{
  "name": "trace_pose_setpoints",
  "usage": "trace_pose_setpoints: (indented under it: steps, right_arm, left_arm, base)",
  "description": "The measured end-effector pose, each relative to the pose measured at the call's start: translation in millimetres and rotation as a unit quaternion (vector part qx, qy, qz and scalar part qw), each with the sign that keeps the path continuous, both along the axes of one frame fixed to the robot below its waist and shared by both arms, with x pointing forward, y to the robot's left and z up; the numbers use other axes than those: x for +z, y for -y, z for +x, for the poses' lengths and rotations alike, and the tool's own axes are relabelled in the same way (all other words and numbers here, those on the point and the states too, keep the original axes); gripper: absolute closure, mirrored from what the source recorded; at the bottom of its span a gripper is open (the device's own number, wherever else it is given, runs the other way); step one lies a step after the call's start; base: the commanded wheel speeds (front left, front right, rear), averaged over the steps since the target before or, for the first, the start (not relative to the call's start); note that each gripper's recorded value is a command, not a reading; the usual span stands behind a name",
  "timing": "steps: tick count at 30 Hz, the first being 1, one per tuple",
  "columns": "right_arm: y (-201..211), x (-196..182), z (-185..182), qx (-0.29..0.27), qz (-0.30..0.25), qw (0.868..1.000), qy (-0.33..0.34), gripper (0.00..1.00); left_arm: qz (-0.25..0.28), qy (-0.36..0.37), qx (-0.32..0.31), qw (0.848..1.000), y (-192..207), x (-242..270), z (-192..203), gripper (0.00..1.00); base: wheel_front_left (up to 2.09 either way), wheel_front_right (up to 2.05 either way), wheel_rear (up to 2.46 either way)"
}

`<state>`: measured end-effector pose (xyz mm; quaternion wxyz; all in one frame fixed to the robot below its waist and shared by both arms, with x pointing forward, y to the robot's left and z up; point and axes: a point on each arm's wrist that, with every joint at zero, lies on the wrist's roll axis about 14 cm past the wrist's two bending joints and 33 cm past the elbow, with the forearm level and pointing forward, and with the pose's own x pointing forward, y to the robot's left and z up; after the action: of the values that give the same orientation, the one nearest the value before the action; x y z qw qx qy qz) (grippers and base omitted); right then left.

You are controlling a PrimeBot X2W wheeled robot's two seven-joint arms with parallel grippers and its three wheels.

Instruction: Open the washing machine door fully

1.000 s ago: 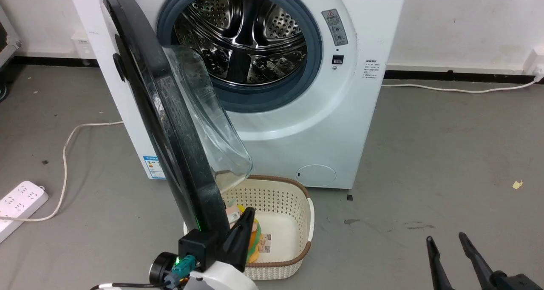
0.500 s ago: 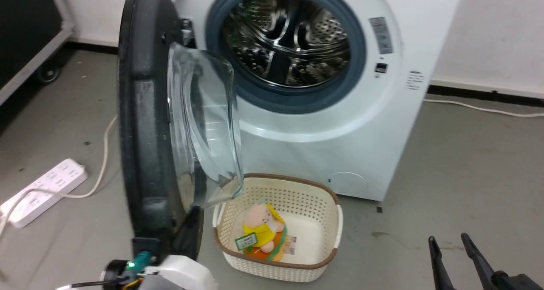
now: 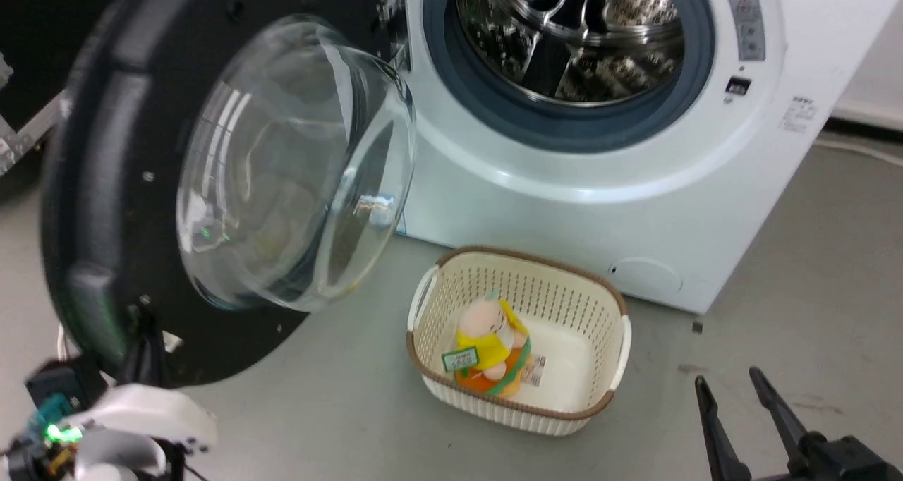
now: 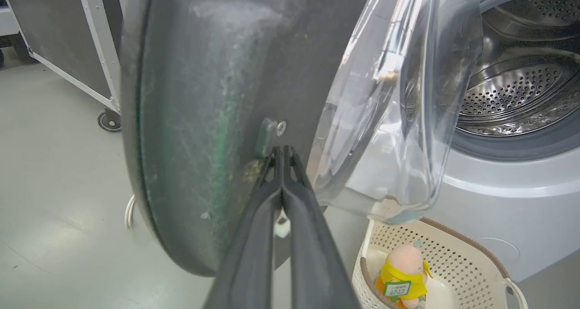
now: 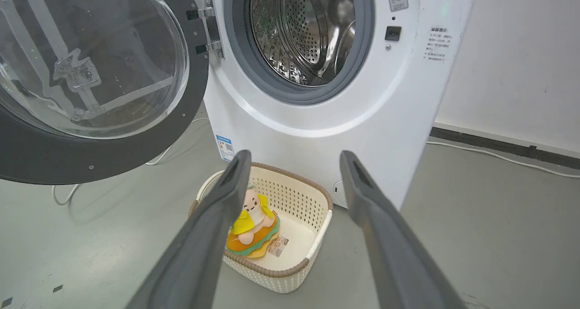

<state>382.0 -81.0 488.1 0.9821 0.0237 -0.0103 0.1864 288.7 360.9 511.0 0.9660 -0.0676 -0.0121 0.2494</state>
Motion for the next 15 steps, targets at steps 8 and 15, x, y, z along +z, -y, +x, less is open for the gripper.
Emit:
trace_pose_setpoints:
  steps: [8, 15]
  right_arm:
    - [-5.9, -17.2, 25.9, 0.004, -0.012, 1.0, -0.012, 0.0]
    - [-0.6, -38.9, 35.5, -0.004, -0.021, 0.999, -0.035, 0.0]
  left_arm:
    - [0.017, -0.031, 0.027, 0.999, -42.7, -0.9, 22.2, 1.0]
    - [0.025, -0.055, 0.075, 0.995, -95.6, 1.2, 31.1, 1.0]
  base:
    - [0.0, 0.0, 0.0]
    - [0.0, 0.0, 0.0]
